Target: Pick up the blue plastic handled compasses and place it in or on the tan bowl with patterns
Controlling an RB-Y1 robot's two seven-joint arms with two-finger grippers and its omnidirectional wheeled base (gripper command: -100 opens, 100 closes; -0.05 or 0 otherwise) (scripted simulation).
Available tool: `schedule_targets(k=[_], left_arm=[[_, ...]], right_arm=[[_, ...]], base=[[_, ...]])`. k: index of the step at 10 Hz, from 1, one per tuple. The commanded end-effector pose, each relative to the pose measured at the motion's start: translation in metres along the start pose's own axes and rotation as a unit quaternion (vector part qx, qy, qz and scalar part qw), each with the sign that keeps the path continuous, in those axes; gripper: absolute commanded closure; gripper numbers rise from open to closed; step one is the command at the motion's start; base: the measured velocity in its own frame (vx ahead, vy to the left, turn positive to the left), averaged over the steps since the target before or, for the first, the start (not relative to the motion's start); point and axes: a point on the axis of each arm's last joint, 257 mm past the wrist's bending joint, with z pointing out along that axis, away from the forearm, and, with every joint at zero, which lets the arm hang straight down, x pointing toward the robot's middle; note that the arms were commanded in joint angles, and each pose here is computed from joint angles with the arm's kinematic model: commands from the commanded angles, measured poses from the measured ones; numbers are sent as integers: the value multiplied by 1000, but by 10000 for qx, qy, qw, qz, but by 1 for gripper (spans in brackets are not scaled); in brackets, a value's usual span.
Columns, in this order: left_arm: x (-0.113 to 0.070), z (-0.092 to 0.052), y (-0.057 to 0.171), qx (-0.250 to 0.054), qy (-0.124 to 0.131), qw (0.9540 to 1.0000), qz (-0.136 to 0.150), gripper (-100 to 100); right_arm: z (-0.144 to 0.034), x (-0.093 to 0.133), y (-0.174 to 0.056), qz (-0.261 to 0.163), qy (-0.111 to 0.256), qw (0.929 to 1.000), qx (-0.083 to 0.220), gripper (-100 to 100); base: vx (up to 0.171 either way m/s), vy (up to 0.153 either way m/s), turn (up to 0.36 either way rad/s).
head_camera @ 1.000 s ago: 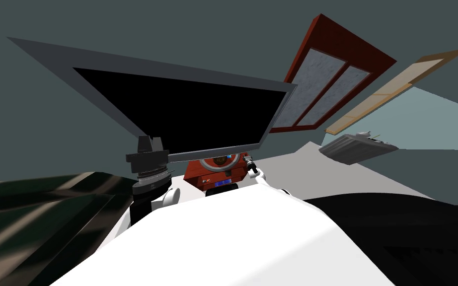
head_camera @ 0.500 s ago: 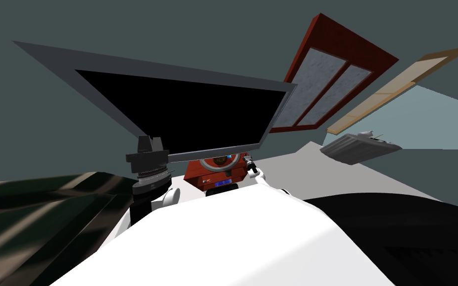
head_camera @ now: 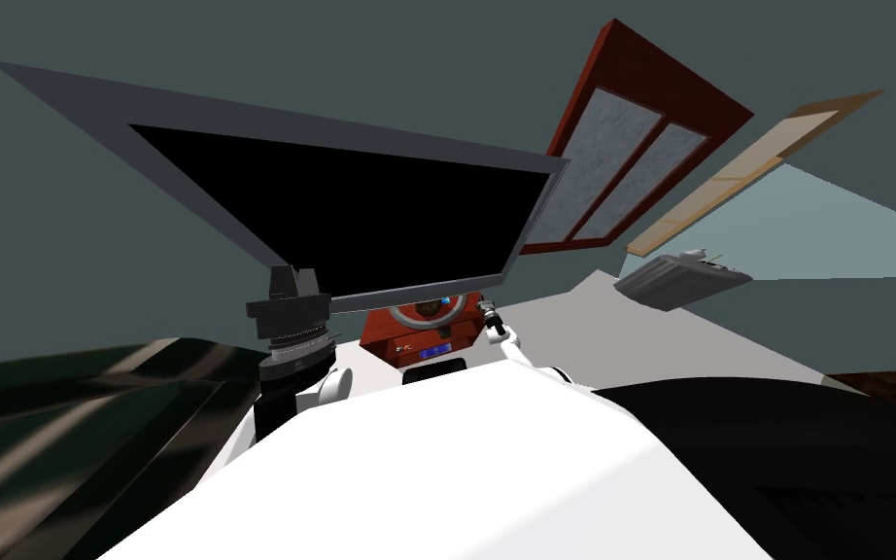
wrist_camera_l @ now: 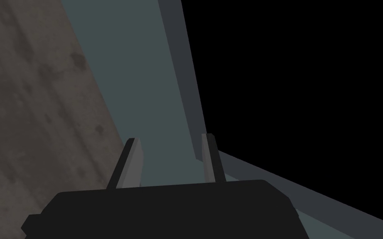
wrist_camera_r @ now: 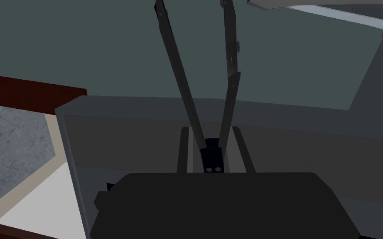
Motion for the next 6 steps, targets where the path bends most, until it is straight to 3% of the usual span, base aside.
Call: schedule_targets(k=[1, 6], left_arm=[[0, 0, 0, 0, 0, 10000, 0, 0], [0, 0, 0, 0, 0, 10000, 0, 0]], right_arm=[[8, -24, -4, 75, -284, 9996, 17, 100], [31, -115, -13, 211, -1281, 9915, 14, 100]], base=[[-220, 56, -115], [-220, 68, -109]])
